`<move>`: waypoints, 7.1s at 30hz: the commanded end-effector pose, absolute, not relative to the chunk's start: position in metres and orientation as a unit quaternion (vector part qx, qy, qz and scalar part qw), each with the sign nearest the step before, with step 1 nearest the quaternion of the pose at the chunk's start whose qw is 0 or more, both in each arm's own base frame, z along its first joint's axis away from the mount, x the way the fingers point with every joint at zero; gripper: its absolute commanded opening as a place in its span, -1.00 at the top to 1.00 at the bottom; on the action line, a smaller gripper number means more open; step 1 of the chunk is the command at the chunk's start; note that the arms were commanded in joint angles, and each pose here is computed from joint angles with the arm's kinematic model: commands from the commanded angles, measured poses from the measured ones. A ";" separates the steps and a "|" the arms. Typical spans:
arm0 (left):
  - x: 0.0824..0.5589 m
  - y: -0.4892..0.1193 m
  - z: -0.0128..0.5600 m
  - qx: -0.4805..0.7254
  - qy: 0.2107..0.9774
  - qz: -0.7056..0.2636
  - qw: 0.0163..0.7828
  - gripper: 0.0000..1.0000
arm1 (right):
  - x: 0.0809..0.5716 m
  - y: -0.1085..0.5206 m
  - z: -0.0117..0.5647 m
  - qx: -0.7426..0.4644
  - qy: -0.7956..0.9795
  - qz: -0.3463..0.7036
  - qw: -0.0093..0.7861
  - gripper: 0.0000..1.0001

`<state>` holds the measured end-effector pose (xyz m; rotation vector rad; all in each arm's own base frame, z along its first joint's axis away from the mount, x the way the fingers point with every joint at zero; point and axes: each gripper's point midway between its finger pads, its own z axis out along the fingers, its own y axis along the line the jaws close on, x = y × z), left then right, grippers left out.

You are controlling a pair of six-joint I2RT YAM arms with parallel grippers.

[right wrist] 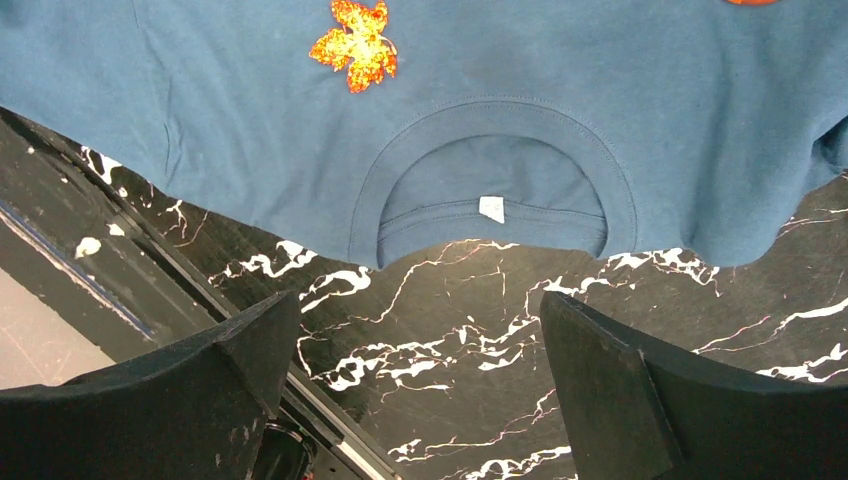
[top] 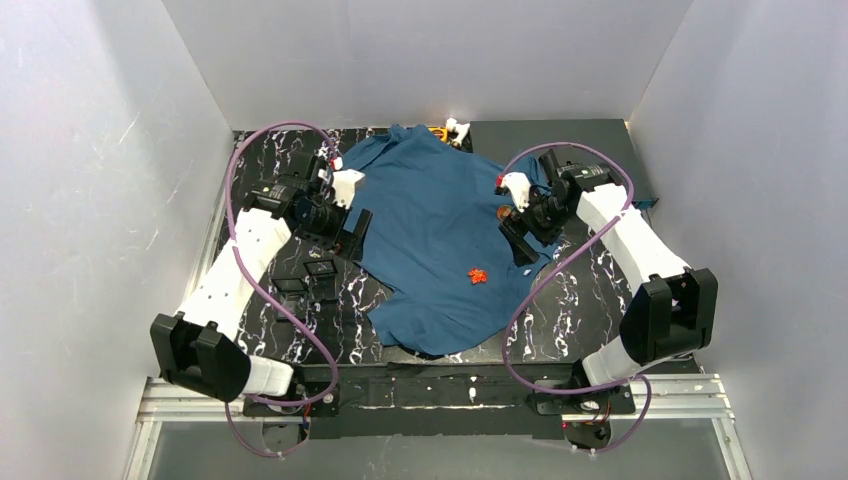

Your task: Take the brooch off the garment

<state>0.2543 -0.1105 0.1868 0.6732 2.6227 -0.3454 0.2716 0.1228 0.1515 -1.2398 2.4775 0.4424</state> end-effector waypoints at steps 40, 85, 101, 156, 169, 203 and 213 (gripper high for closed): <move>0.255 -0.158 0.163 0.152 0.958 -0.229 0.086 -0.99 | 0.265 0.222 0.055 -0.609 0.743 0.015 0.279 -0.39; 0.264 -0.156 0.160 0.150 0.956 -0.238 0.080 -0.99 | 0.305 0.214 0.076 -0.542 0.789 0.033 0.287 0.01; 0.265 -0.156 0.155 0.151 0.957 -0.238 0.072 -0.99 | 0.309 0.216 0.063 -0.508 0.821 0.083 0.248 0.42; 0.313 -0.366 0.102 0.220 0.793 -0.551 0.135 0.19 | 0.293 0.206 0.069 -0.246 0.861 0.366 0.254 0.97; 0.294 -0.381 0.068 0.211 0.792 -0.567 0.086 0.30 | 0.291 0.214 0.079 -0.202 0.847 0.423 0.249 0.97; 0.293 -0.387 0.064 0.228 0.762 -0.595 0.111 0.11 | 0.279 0.223 0.089 -0.205 0.815 0.490 0.232 0.97; 0.292 -0.383 0.057 0.232 0.769 -0.582 0.128 -0.20 | 0.274 0.222 0.092 -0.207 0.810 0.499 0.228 0.97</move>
